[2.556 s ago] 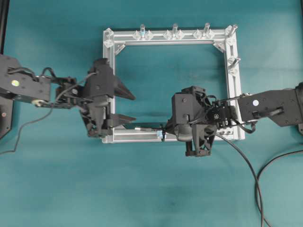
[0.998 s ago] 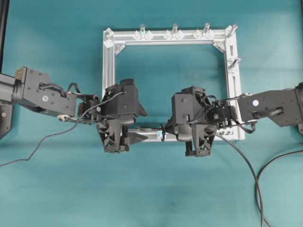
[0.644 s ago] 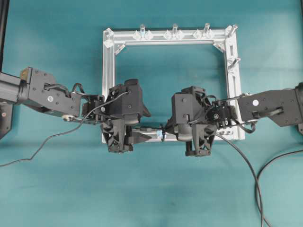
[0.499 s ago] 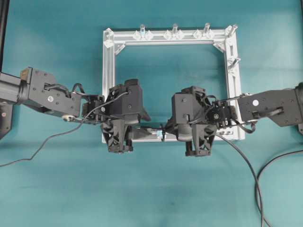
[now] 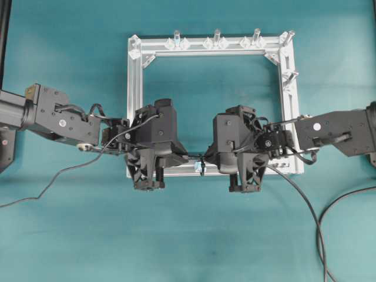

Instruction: Insert the wire through the string loop located in the center.

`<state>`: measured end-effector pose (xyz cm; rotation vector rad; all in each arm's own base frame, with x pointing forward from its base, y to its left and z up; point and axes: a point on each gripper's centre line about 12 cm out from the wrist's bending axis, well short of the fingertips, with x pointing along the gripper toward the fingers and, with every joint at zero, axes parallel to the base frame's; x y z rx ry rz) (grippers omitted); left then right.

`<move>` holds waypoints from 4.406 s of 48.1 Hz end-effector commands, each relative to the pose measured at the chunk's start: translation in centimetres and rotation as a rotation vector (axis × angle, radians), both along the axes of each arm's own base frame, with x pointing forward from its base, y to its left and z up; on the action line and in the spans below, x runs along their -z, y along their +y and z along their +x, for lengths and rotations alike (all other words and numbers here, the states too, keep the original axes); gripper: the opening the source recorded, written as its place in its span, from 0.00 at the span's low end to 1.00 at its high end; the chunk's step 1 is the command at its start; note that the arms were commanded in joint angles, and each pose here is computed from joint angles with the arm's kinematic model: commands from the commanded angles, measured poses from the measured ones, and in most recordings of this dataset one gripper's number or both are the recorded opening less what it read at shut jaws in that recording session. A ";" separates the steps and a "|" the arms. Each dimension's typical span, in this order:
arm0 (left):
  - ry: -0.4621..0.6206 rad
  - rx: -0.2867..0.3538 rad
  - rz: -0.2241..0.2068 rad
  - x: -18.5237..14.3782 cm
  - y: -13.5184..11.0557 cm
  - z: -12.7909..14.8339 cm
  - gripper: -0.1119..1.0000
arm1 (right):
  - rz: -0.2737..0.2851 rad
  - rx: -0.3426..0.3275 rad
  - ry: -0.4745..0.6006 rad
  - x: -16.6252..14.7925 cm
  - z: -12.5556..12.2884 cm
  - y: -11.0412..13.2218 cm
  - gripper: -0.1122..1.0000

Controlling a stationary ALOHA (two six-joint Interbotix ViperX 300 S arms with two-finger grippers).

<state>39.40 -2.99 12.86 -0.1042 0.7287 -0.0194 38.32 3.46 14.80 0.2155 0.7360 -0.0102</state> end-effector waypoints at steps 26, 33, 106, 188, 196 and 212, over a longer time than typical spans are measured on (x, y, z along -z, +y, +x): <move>-0.034 -0.004 -0.001 -1.1 0.2 0.3 0.26 | 0.001 -0.016 -0.057 -0.8 0.2 0.3 0.17; -0.035 -0.006 -0.004 -1.2 0.2 0.3 0.26 | 0.002 -0.024 -0.067 -0.9 0.3 0.6 0.17; 0.034 -0.005 -0.019 -0.8 -0.2 -3.9 0.22 | 0.012 -0.019 -0.008 -1.3 -0.5 1.2 0.76; 0.138 -0.078 -0.094 -1.2 0.7 -14.3 0.22 | 0.012 -0.017 0.003 -1.1 -0.6 1.2 0.76; 0.176 -0.077 -0.088 0.0 0.7 -15.4 0.22 | 0.012 -0.017 0.004 -1.1 -0.6 1.2 0.76; 0.223 -0.084 -0.083 1.5 0.8 -15.5 0.22 | 0.009 -0.019 0.004 -1.1 -0.6 1.2 0.76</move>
